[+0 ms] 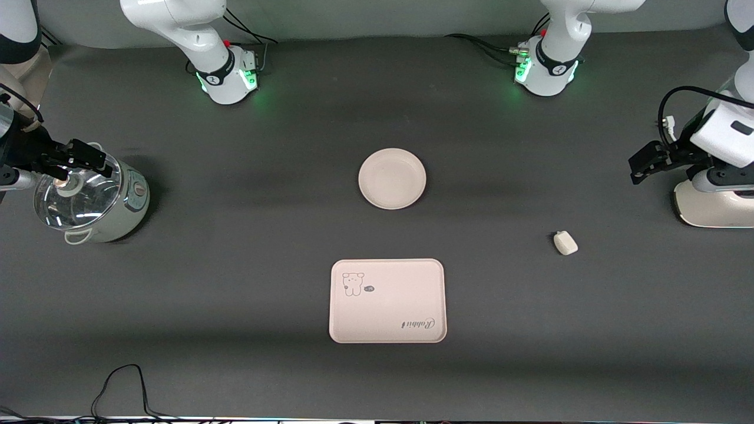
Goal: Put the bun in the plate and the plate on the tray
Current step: 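Reach the left gripper down toward the small white bun, then close the left gripper on the white bun and lift it, then carry the bun with the left gripper over the white plate, then open the left gripper to drop the bun onto the plate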
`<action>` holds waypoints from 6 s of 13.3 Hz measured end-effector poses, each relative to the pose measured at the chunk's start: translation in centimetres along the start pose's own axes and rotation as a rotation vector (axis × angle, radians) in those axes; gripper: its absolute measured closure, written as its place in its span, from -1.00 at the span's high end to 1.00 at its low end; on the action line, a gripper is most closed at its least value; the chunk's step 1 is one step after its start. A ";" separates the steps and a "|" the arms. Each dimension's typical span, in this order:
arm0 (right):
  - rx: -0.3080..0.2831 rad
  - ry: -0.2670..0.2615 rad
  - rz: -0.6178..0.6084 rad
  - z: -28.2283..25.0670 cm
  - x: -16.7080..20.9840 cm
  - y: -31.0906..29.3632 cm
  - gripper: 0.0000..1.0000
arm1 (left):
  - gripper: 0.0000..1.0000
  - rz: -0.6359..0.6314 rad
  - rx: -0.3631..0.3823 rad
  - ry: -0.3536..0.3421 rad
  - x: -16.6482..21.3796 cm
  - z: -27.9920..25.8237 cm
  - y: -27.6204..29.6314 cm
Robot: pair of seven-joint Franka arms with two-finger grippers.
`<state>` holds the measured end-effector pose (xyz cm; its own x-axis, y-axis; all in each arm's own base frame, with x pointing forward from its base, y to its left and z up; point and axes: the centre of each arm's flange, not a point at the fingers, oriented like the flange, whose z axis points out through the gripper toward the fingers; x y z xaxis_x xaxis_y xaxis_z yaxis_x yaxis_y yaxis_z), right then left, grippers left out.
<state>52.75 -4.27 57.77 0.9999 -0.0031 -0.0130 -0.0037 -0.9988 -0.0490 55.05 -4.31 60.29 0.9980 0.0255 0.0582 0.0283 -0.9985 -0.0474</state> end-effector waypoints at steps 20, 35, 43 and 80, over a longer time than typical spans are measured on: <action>0.007 0.027 -0.010 -3.7 -1.7 -0.4 1.00 | 1.00 -0.008 -0.021 -0.244 4.3 19.4 2.7; 0.043 -0.040 -0.057 -1.1 -0.6 -3.6 1.00 | 0.84 -0.155 -0.066 -0.279 1.9 41.4 0.1; 0.191 -0.056 -0.054 0.1 0.2 -5.8 1.00 | -0.49 -0.178 -0.092 -0.264 2.5 40.8 0.2; 0.160 -0.084 -0.031 9.8 2.9 -24.9 1.00 | -0.44 -0.240 0.020 -0.188 -19.4 34.4 47.9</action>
<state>55.65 21.07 49.18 0.9950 0.0388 -0.0921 0.0188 -0.9778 -0.2087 39.01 -50.91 22.54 0.9556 0.2710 -0.1158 0.2637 -0.9617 -0.0749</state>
